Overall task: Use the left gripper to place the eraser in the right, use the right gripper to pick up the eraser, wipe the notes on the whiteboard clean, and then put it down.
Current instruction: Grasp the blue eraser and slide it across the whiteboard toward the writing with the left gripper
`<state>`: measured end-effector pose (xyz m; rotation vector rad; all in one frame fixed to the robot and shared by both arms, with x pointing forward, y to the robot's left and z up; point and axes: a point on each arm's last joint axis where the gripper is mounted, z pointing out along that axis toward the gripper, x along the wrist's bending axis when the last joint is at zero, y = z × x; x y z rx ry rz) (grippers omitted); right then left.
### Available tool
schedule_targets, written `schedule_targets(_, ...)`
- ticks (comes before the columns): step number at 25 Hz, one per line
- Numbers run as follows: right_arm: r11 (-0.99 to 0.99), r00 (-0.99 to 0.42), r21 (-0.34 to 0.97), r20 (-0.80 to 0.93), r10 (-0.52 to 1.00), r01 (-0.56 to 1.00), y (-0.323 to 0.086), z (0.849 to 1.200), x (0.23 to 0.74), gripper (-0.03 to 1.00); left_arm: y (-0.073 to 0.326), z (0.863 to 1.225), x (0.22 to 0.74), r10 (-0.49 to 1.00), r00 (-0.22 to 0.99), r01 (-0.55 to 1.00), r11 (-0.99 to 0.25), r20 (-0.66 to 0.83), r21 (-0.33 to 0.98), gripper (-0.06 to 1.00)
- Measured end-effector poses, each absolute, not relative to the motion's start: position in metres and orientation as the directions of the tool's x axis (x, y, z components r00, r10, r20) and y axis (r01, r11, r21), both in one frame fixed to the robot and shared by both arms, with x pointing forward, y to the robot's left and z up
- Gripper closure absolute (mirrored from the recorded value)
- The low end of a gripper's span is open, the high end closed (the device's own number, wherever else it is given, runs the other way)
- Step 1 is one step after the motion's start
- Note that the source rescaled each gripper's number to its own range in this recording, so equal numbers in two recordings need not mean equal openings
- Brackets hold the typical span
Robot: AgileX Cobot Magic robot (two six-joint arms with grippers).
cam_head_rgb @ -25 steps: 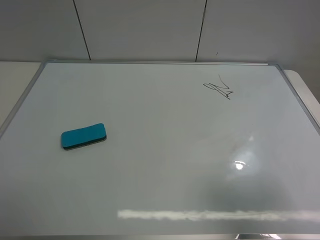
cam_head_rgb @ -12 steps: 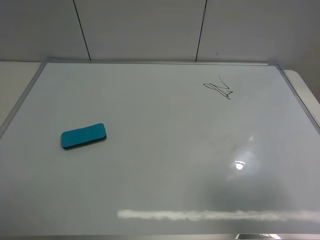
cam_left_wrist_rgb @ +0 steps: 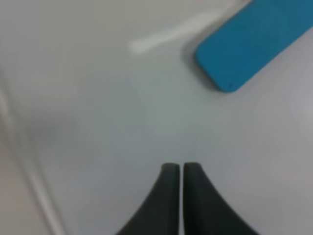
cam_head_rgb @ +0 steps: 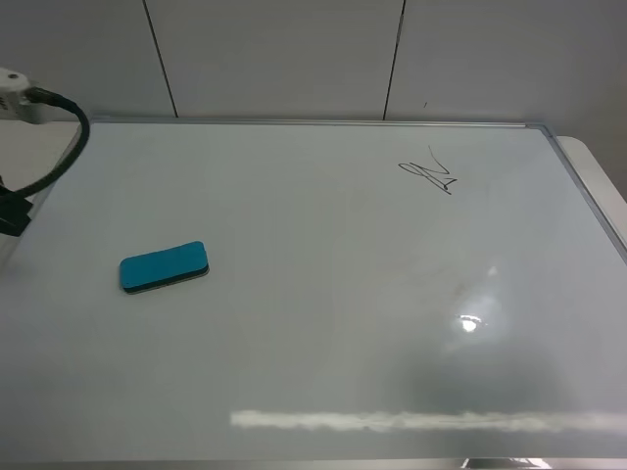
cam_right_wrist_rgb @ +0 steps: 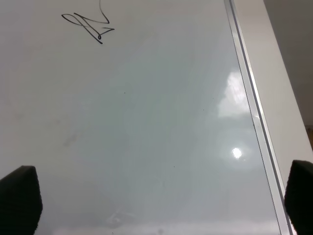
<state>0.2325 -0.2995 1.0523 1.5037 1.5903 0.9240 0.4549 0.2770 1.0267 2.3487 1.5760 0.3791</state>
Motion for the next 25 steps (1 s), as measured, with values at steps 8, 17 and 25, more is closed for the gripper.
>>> schedule_targets(8, 0.050, -0.031, 0.887, -0.040, 0.999, 0.459, -0.300, 1.052, 0.233, -0.03, 0.229, 0.977, 0.486, 0.808, 0.580, 0.749, -0.580, 0.105, 0.320, 0.94)
schedule_targets(17, 0.050, -0.031, 0.887, -0.040, 0.999, 0.459, -0.300, 1.052, 0.233, -0.03, 0.212, 0.928, 0.507, 0.750, 0.651, 0.706, -0.655, 0.117, 0.270, 0.94)
schedule_targets(25, 0.050, -0.031, 0.887, -0.040, 0.999, 0.459, -0.300, 1.052, 0.233, -0.03, 0.208, 0.908, 0.513, 0.718, 0.684, 0.679, -0.691, 0.128, 0.249, 0.94)
